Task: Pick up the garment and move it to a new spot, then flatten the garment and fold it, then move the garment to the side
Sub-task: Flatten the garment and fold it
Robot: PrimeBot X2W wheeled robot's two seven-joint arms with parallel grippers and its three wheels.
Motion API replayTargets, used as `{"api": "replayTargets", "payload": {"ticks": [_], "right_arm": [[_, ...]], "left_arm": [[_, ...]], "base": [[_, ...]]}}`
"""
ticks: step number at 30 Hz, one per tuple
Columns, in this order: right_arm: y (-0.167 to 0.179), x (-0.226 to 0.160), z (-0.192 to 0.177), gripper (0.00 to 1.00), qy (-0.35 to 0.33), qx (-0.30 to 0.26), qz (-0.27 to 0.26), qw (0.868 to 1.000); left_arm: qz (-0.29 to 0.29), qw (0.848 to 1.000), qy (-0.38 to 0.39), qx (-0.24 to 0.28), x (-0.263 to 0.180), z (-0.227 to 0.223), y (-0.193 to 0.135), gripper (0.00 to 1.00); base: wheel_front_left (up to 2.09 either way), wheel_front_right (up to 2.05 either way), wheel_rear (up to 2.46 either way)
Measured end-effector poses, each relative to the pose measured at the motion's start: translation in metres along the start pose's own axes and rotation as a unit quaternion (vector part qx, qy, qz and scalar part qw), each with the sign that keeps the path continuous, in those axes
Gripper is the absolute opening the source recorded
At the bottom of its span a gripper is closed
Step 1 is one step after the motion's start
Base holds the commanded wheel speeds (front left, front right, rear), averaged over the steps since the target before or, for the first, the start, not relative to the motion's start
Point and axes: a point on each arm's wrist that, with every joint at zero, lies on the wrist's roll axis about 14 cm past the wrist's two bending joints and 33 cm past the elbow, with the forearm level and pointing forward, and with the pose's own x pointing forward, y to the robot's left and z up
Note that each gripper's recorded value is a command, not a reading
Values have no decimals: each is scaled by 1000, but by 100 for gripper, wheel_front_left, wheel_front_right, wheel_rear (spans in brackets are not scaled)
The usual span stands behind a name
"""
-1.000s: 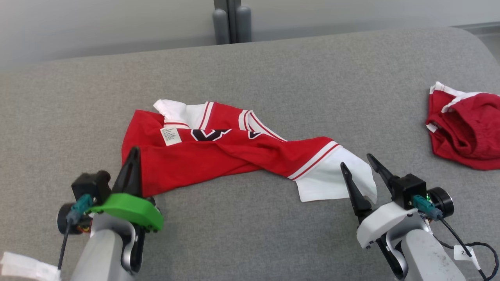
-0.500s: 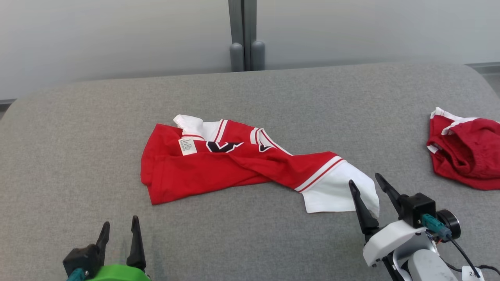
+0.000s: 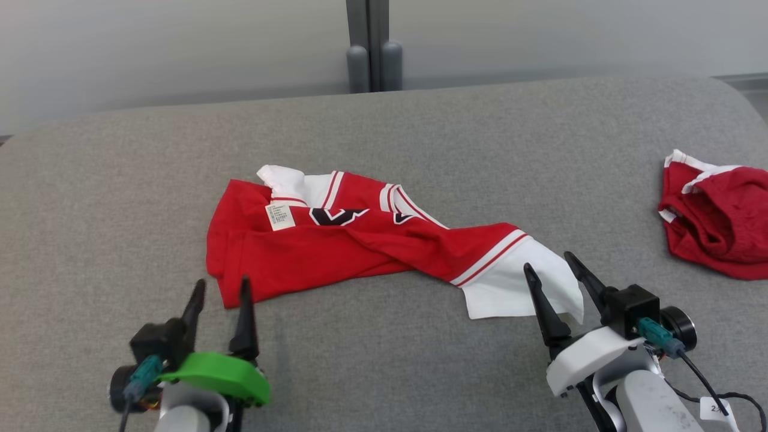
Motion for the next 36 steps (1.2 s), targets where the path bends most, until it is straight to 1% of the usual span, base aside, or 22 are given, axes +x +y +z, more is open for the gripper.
{"api": "replayTargets", "payload": {"ticks": [3,5,7,8,10,12,16,20,25,29,36], "right_arm": [[-2,6,-6,100,7,-3,1,1000],[-2,10,-9,100,12,-5,2,1000],[-4,13,-14,100,17,-6,1,1000],[-5,15,-16,100,20,-6,0,1000],[-9,15,-22,100,28,-5,-4,1000],[-13,16,-26,100,32,-5,-8,999],[-20,15,-35,100,43,-3,-17,999],[-25,15,-41,100,51,-2,-24,998],[-23,18,-43,100,54,-2,-20,998],[-19,19,-42,100,53,-2,-13,998],[-15,23,-43,100,54,-1,-6,999]], "left_arm": [[-36,999,11,1,24,-4,-22,100],[-47,999,8,5,42,2,-26,100],[-43,999,14,6,56,1,-20,100],[-34,999,19,6,61,-1,-12,100],[-25,999,40,12,69,-12,-1,100],[-26,998,60,19,74,-23,2,100],[-31,995,94,19,80,-45,3,100],[-25,993,119,7,81,-62,6,100],[-20,992,124,6,81,-66,10,100],[-4,993,122,10,80,-63,21,100],[-14,992,126,10,80,-68,12,100]], "base": [[0,0,0],[0,0,0],[0,0,0],[0,0,0],[0,0,0],[0,0,0],[0,0,0],[0,0,0],[0,0,0],[0,0,0],[0,0,0]]}}
